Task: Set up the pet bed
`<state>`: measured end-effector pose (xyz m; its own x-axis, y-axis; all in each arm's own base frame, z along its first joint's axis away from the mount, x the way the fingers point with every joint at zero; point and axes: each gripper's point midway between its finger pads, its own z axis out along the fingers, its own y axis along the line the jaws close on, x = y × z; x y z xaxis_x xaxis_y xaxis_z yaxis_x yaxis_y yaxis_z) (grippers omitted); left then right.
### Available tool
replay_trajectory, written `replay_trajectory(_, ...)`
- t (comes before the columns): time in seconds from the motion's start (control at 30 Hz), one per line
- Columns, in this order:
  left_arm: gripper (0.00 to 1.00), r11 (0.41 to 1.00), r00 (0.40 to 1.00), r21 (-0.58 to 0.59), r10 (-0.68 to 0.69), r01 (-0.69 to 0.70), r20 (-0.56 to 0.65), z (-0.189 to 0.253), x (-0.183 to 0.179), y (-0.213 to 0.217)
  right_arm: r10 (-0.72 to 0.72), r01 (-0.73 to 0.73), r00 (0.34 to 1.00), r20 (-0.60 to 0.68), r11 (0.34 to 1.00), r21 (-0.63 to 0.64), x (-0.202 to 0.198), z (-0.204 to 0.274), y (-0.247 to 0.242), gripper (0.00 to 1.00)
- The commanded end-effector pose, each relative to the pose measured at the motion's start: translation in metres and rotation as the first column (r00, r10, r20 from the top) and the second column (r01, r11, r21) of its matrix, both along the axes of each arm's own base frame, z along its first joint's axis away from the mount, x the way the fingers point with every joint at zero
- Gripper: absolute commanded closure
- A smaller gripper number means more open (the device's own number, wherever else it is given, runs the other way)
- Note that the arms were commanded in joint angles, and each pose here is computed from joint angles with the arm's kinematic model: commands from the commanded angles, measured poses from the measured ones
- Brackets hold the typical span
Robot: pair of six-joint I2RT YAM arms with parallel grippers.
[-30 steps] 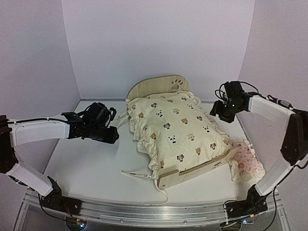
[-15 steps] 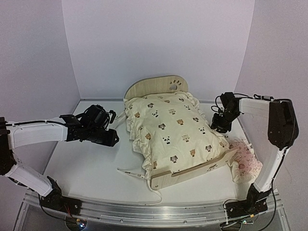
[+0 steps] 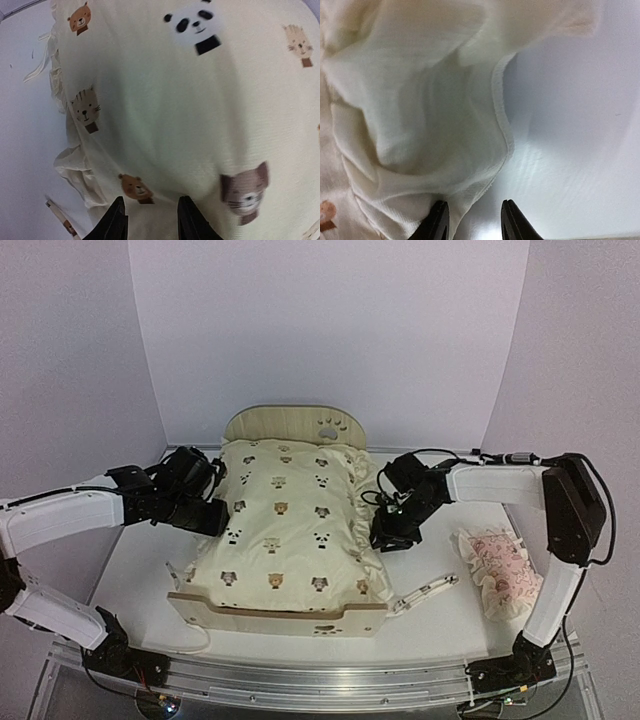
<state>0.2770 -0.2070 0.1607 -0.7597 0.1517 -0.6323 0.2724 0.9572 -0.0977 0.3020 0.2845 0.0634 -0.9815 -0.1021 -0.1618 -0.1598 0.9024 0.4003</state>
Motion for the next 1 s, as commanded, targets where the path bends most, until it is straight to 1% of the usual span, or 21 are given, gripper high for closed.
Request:
replay_trajectory(0.0, 0.64, 0.999, 0.997, 0.025, 0.039, -0.041, 0.072, 0.039, 0.001, 0.016, 0.108, -0.120, 0.991, 0.079, 0.977, 0.176, -0.009, 0.048, 0.066, 0.62)
replay_trajectory(0.07, 0.64, 0.998, 0.996, 0.037, 0.045, -0.048, 0.075, 0.042, 0.000, 0.019, 0.117, -0.139, 0.982, 0.146, 0.978, 0.152, -0.001, 0.060, 0.064, 0.61)
replay_trajectory(0.13, 0.64, 0.998, 0.996, 0.041, 0.048, -0.051, 0.075, 0.044, 0.000, 0.021, 0.134, -0.155, 0.955, 0.264, 0.986, 0.062, 0.013, 0.073, 0.048, 0.53)
replay_trajectory(0.17, 0.64, 0.998, 0.996, 0.040, 0.048, -0.051, 0.075, 0.044, -0.001, 0.022, 0.156, -0.170, 0.934, 0.322, 0.985, 0.016, 0.021, 0.079, 0.040, 0.46)
replay_trajectory(0.23, 0.64, 0.998, 0.996, 0.032, 0.048, -0.050, 0.073, 0.045, -0.003, 0.022, 0.181, -0.164, 0.885, 0.428, 0.984, -0.076, 0.042, 0.095, 0.023, 0.26)
replay_trajectory(0.27, 0.64, 0.998, 0.996, 0.029, 0.047, -0.049, 0.070, 0.045, -0.004, 0.022, 0.196, -0.154, 0.860, 0.470, 0.980, -0.127, 0.053, 0.100, 0.014, 0.19)
replay_trajectory(0.33, 0.64, 0.999, 0.997, 0.024, 0.044, -0.046, 0.067, 0.046, -0.005, 0.021, 0.230, -0.145, 0.817, 0.528, 0.969, -0.198, 0.075, 0.112, 0.002, 0.11)
replay_trajectory(0.4, 0.64, 0.999, 0.997, 0.027, 0.044, -0.045, 0.061, 0.045, -0.005, 0.022, 0.256, -0.139, 0.775, 0.577, 0.961, -0.240, 0.099, 0.126, -0.003, 0.06)
replay_trajectory(0.47, 0.64, 0.998, 0.998, 0.032, 0.045, -0.047, 0.051, 0.043, -0.006, 0.022, 0.291, -0.149, 0.718, 0.632, 0.952, -0.268, 0.125, 0.140, -0.001, 0.03)
replay_trajectory(0.57, 0.64, 0.999, 0.998, 0.027, 0.042, -0.044, 0.042, 0.040, -0.007, 0.020, 0.343, -0.190, 0.623, 0.703, 0.938, -0.289, 0.159, 0.155, 0.010, 0.02)
replay_trajectory(0.67, 0.64, 0.999, 0.999, 0.023, 0.032, -0.032, 0.033, 0.036, -0.007, 0.017, 0.396, -0.282, 0.561, 0.727, 0.917, -0.281, 0.182, 0.150, 0.028, 0.02)
replay_trajectory(0.8, 0.64, 1.000, 1.000, 0.016, 0.005, -0.005, 0.014, 0.030, -0.006, 0.010, 0.410, -0.376, 0.498, 0.764, 0.896, -0.236, 0.208, 0.148, 0.046, 0.02)
replay_trajectory(0.83, 0.64, 1.000, 1.000, 0.012, -0.003, 0.003, 0.009, 0.029, -0.006, 0.008, 0.413, -0.395, 0.492, 0.766, 0.890, -0.227, 0.214, 0.142, 0.050, 0.03)
replay_trajectory(0.93, 0.64, 1.000, 1.000, 0.006, -0.017, 0.017, -0.002, 0.025, -0.007, 0.004, 0.398, -0.405, 0.455, 0.797, 0.889, -0.213, 0.236, 0.137, 0.056, 0.07)
replay_trajectory(0.97, 0.64, 1.000, 1.000, 0.007, -0.019, 0.019, -0.004, 0.023, -0.007, 0.003, 0.390, -0.413, 0.444, 0.807, 0.888, -0.201, 0.241, 0.136, 0.060, 0.09)
